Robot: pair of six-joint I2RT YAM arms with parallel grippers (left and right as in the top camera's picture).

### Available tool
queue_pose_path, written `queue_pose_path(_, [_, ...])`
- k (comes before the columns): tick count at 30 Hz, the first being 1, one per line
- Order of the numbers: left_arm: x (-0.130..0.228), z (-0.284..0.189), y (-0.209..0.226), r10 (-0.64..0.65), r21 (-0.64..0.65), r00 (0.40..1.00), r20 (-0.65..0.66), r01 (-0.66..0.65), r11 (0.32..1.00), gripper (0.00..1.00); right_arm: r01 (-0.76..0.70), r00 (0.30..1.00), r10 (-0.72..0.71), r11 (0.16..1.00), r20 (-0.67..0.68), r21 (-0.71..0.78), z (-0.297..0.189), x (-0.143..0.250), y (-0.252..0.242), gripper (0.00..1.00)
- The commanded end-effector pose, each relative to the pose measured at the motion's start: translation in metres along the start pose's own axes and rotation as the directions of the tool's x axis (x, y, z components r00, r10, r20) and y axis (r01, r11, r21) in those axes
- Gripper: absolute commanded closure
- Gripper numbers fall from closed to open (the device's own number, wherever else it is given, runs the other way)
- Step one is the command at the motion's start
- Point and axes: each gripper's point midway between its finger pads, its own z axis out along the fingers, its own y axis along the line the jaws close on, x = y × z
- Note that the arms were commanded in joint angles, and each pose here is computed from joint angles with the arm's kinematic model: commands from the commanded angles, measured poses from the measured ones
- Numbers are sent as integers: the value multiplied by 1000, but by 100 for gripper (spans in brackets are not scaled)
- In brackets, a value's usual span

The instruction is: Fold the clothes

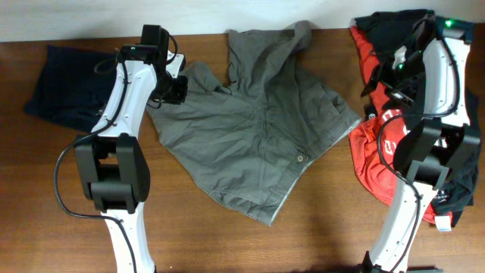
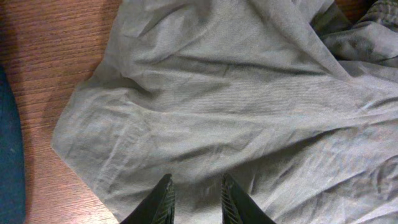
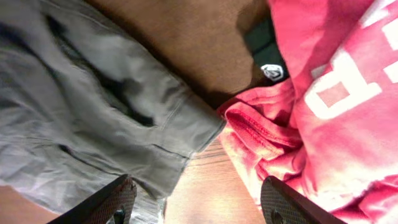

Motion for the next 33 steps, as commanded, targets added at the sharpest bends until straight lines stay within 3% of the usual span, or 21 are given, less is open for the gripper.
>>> queue_pose_path(1, [-5, 0, 0, 12, 6, 1000, 12, -12, 1000, 74, -8, 998, 9, 1000, -70, 18, 31, 8, -10, 31])
queue_pose_path(7, [-5, 0, 0, 12, 6, 1000, 12, -12, 1000, 69, -21, 994, 20, 1000, -107, -15, 85, 10, -21, 32])
queue_pose_path(18, [-5, 0, 0, 12, 6, 1000, 12, -12, 1000, 67, 1, 999, -8, 992, -53, -126, 95, -4, -4, 40])
queue_pose_path(23, [-5, 0, 0, 12, 6, 1000, 13, -12, 1000, 65, 66, 997, -70, 989, -25, -129, 97, -9, 3, 51])
queue_pose_path(28, [-5, 0, 0, 12, 6, 1000, 13, -12, 1000, 62, 140, 989, -134, 983, 56, -116, 101, -26, 16, 79])
queue_pose_path(33, [-5, 0, 0, 12, 6, 1000, 13, -12, 1000, 61, 164, 982, -158, 985, 99, -50, 103, -36, 13, 89])
